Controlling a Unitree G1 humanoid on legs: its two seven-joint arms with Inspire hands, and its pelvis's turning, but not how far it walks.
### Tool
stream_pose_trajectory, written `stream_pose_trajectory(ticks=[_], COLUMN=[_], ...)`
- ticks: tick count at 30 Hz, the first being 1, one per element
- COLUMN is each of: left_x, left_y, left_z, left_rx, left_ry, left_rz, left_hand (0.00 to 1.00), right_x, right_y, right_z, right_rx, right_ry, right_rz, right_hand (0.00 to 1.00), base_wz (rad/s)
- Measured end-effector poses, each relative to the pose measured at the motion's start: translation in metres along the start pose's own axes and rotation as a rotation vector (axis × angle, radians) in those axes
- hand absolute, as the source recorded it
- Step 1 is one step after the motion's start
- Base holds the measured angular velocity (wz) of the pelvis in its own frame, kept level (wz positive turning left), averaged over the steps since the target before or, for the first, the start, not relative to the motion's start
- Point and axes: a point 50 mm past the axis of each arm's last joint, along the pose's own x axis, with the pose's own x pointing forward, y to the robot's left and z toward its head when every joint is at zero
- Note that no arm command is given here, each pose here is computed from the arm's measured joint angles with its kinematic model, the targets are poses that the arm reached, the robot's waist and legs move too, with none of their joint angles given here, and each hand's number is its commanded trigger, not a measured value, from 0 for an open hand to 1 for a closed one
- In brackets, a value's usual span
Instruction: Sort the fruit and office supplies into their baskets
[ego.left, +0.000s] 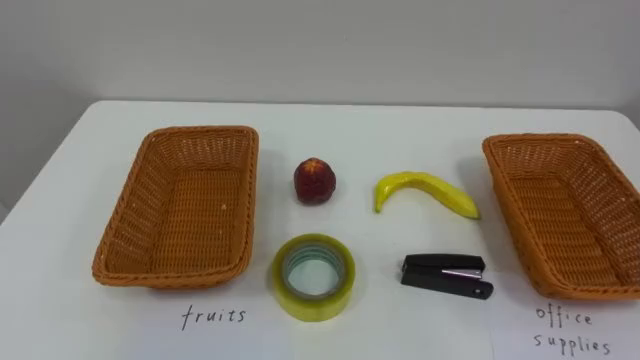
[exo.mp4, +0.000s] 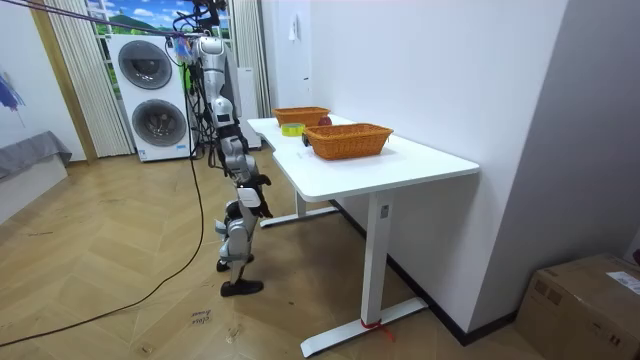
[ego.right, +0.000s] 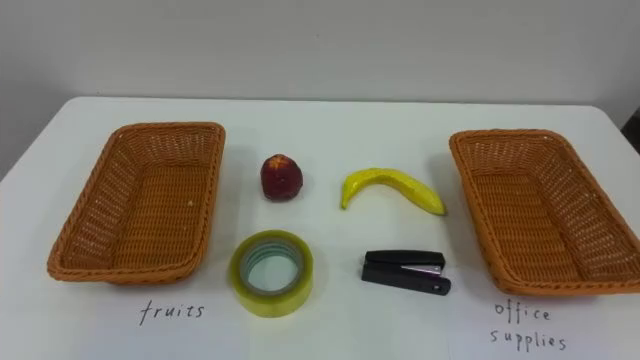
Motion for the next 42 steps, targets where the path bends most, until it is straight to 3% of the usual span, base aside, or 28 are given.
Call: stream_pose_trajectory(ticks=[25, 33, 42], left_x=[-0.001, -0.001, 0.000], left_y=[0.005, 0.007, 0.020], left_z=[-0.010, -0.015, -0.014], left_rx=[-0.001, -0.010, -0.088], left_ry=[0.018, 0.050, 0.039], left_rz=[0.024, 0.029, 0.080], left_hand=[0.00, 0.00, 0.00], right_x=[-0.001, -0.007, -0.020], right_y=[-0.007, -0.027, -0.047], right_z=[-0.001, -0.005, 0.029], right_rx=[0.030, 0.204, 0.482], right_ry=[0.004, -0.028, -0.220], right_rz=[-0.056, -0.211, -0.391], right_hand=[0.00, 0.00, 0.00], base_wz=[0.00, 0.00, -0.09])
